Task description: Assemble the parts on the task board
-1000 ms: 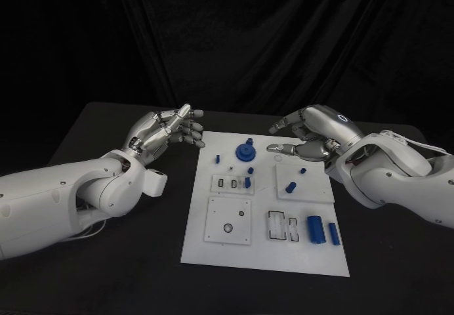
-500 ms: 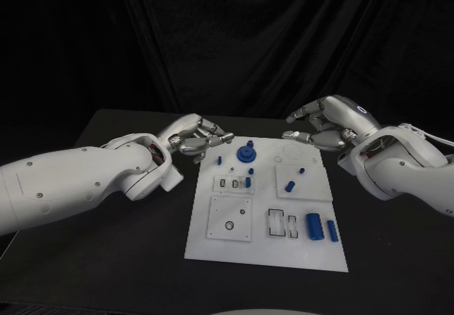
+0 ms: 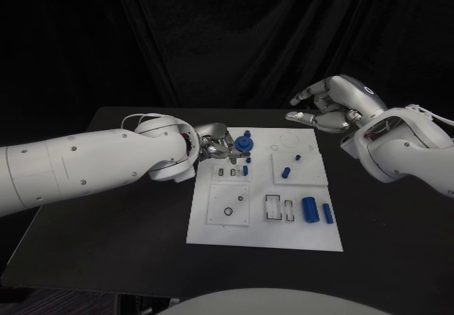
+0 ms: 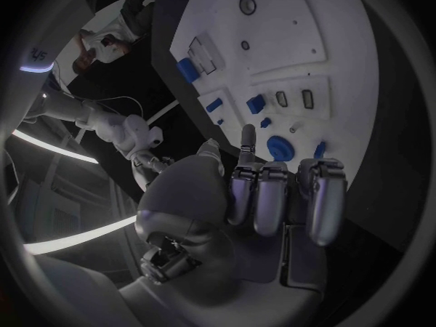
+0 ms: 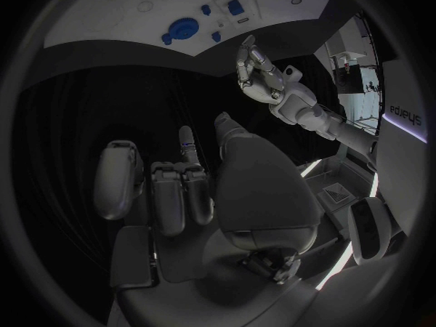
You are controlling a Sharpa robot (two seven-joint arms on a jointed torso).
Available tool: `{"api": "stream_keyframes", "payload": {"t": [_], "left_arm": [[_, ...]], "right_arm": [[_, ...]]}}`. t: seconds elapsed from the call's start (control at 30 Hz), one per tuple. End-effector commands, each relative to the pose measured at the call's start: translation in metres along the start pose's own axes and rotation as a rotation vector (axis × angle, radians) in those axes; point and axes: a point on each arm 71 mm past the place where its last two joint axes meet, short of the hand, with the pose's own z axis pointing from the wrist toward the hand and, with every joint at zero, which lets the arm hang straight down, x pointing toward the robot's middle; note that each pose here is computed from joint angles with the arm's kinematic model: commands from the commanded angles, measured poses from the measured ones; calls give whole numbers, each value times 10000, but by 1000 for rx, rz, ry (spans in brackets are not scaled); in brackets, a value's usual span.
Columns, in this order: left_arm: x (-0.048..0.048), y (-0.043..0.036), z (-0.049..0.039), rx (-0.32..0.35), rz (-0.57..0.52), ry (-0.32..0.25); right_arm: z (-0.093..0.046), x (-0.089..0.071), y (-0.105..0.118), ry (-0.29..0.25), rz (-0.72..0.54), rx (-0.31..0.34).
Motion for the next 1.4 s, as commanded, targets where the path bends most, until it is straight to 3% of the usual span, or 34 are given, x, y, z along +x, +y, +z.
{"api": "stream_keyframes", "payload": {"t": [0.03,0.27,0.53,0.97,1.4], "left_arm": [[74,37,23,-157,101,89],[134,-52,107,-207,147,143],[138,-123,224,-228,167,154],[130,-224,299,-206,145,102],[113,-259,373,-177,124,66]], "right_arm": [[-1,9,-19,7,3,31],[6,29,-25,28,3,47],[10,34,-43,36,0,58],[39,59,-49,43,-3,54],[37,76,-63,52,-4,57]]}}
